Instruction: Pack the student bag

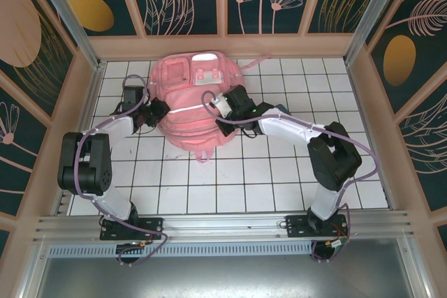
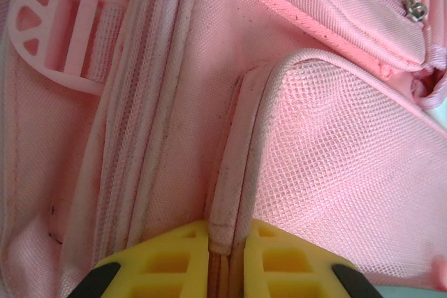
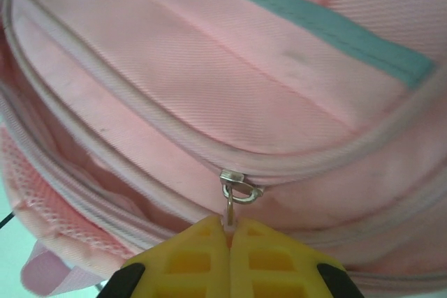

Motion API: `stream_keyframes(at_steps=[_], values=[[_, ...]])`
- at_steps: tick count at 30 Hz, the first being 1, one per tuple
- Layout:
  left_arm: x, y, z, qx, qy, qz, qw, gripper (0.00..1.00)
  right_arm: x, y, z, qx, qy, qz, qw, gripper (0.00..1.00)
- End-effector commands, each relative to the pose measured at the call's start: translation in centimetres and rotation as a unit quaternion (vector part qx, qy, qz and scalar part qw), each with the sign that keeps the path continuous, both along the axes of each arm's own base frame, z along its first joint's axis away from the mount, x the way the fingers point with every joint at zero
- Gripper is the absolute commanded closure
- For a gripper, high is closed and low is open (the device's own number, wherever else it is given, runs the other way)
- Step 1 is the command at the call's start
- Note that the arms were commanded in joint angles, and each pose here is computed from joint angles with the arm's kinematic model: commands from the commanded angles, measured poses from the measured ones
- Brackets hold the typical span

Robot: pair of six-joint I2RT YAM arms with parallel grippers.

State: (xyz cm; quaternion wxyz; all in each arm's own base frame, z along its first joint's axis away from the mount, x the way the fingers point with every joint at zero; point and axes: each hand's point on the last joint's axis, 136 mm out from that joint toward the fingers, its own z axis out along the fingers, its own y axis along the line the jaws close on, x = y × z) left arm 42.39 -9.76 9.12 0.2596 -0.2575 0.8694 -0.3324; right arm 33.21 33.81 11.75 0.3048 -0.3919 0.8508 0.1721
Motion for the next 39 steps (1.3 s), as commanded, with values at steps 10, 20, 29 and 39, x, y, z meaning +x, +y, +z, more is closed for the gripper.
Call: stream_keyframes(at_steps=[10, 20, 29, 39], values=[[-0.4, -2.7, 3.4, -0.058, -0.056, -0.039, 0.996, 0.98, -4.7, 10.0, 3.4, 0.084, 0.030, 0.075, 0.993, 1.00], [-1.4, -3.6, 4.8, -0.093, -0.073, -0.044, 0.992, 0.95, -5.7, 17.0, 4.3, 0.148, 0.079, 0.063, 0.984, 1.00], [-2.2, -1.6, 4.8, -0.015, -0.066, -0.024, 0.997, 0.49, -3.9, 12.6, 8.1, 0.206, 0.091, -0.023, 0.974, 0.60], [-6.6, -0.5, 5.0, 0.164, -0.053, -0.073, 0.982, 0.44, 2.5, 0.6, 8.6, 0.252, 0.140, -0.241, 0.927, 0.35]])
